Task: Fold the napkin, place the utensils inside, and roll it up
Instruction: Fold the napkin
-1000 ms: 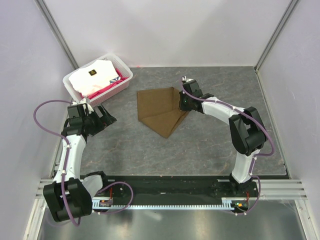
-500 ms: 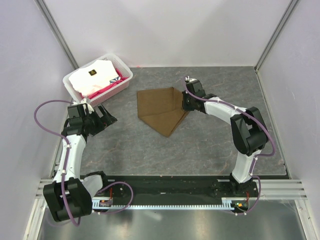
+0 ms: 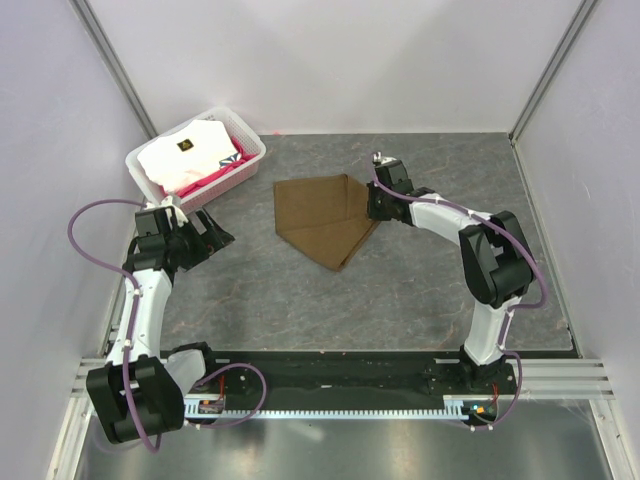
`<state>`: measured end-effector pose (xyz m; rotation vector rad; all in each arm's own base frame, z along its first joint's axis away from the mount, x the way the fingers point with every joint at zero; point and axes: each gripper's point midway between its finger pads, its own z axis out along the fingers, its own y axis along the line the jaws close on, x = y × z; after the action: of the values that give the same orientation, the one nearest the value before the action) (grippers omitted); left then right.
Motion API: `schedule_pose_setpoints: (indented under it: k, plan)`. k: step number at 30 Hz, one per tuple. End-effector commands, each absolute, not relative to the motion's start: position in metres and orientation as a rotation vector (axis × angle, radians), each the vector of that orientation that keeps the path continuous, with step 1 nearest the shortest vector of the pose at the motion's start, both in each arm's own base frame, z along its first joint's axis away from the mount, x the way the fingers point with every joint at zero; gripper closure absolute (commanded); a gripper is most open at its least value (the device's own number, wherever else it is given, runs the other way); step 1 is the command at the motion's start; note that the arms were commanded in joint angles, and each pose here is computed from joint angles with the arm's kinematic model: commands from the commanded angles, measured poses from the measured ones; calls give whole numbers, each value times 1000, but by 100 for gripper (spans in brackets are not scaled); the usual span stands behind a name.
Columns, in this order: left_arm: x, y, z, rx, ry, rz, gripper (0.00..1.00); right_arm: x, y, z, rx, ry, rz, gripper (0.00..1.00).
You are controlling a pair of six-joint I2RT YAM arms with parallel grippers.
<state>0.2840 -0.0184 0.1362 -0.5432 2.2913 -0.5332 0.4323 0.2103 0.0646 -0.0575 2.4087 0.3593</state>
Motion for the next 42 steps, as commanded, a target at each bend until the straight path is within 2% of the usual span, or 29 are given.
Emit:
schedule_pose_setpoints:
  k: [1,42]
  plan:
    - [288,-19,142,-506,2260,-544,0,453,204,76,-43,2351,348,100]
    - [289,-22,136,-508,2284,-577,0,491,182,62,-25,2358,315,100]
